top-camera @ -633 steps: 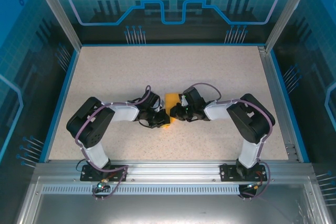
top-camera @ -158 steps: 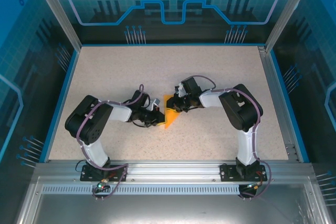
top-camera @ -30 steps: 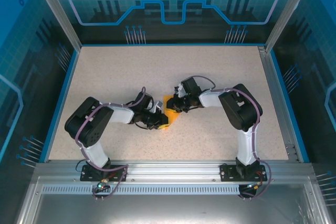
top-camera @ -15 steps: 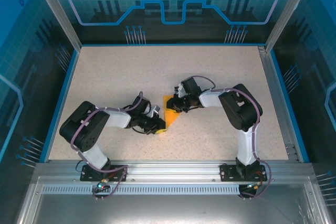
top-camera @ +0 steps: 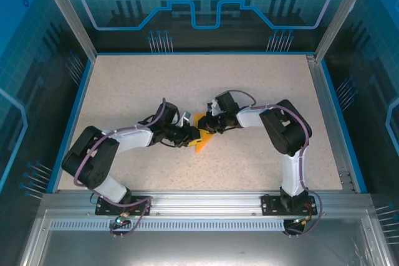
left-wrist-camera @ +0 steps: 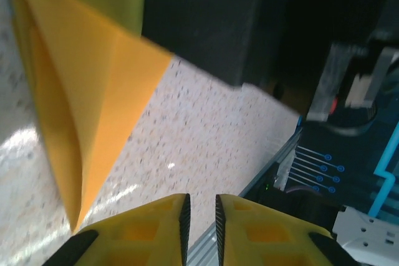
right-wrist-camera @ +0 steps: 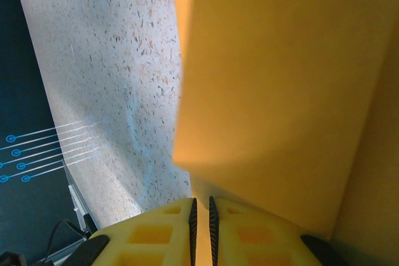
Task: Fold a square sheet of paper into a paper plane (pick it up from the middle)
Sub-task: Fourth fold the wing at the center of the table.
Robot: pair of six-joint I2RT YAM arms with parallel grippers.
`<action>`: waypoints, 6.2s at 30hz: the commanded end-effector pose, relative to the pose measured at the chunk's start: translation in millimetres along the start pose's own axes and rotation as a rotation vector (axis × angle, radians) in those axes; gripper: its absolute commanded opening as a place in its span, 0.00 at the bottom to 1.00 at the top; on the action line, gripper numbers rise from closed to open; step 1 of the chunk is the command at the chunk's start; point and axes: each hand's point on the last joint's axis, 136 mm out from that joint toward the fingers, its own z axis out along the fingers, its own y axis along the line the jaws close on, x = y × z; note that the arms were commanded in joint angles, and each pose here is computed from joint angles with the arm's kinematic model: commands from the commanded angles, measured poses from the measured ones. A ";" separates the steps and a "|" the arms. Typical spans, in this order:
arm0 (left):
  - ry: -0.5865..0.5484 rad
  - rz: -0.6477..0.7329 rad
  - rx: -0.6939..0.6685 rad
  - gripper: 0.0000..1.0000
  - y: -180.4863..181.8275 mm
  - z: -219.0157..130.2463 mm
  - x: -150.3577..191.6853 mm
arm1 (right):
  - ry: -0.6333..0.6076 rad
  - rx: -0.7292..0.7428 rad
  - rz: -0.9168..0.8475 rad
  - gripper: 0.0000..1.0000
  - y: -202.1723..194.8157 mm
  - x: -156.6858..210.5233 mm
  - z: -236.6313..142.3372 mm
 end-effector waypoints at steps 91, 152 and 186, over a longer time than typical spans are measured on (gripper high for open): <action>0.169 -0.204 -0.498 0.00 168.9 1.2 70.0 | -0.180 0.200 -0.022 0.11 -54.5 -99.8 -34.3; 0.238 -0.089 -0.421 0.05 125.7 -20.5 80.1 | 0.021 0.287 -0.034 0.08 -72.6 20.6 5.2; 0.246 -0.128 -0.404 0.20 106.5 -7.2 75.0 | 0.036 0.316 -0.015 0.09 -82.8 25.6 5.7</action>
